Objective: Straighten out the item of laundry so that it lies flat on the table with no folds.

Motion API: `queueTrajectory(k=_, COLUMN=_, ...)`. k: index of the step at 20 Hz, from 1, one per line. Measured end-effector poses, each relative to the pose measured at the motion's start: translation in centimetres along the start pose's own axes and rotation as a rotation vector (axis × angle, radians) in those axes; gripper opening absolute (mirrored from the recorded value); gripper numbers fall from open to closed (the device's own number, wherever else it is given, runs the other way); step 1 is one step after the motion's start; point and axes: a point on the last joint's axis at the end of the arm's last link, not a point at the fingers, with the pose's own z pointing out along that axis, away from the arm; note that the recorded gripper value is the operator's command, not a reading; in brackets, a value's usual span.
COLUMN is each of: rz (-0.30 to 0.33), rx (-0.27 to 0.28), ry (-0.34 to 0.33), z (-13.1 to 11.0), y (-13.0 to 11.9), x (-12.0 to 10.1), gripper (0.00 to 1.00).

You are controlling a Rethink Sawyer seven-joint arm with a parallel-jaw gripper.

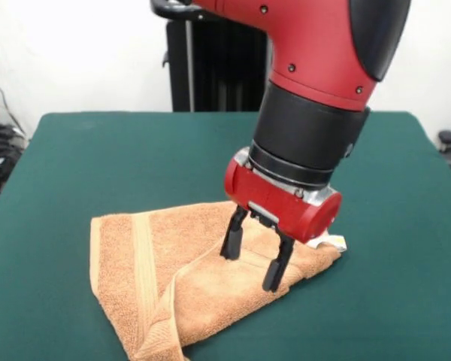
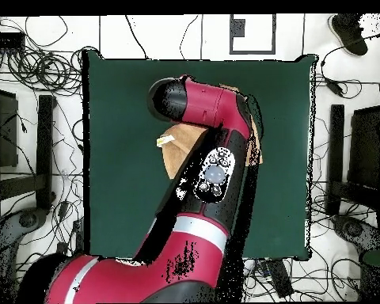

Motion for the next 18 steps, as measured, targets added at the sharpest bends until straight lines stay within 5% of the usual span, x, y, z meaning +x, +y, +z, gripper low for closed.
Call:
queueTrajectory(k=11, rz=-0.044, rx=0.036, ry=0.015, z=-0.5, y=0.1, x=3.5, gripper=1.0)
queueTrajectory(k=18, rz=-0.033, rx=0.081, ry=0.058, z=0.8, y=-2.2, x=5.2, gripper=1.0)
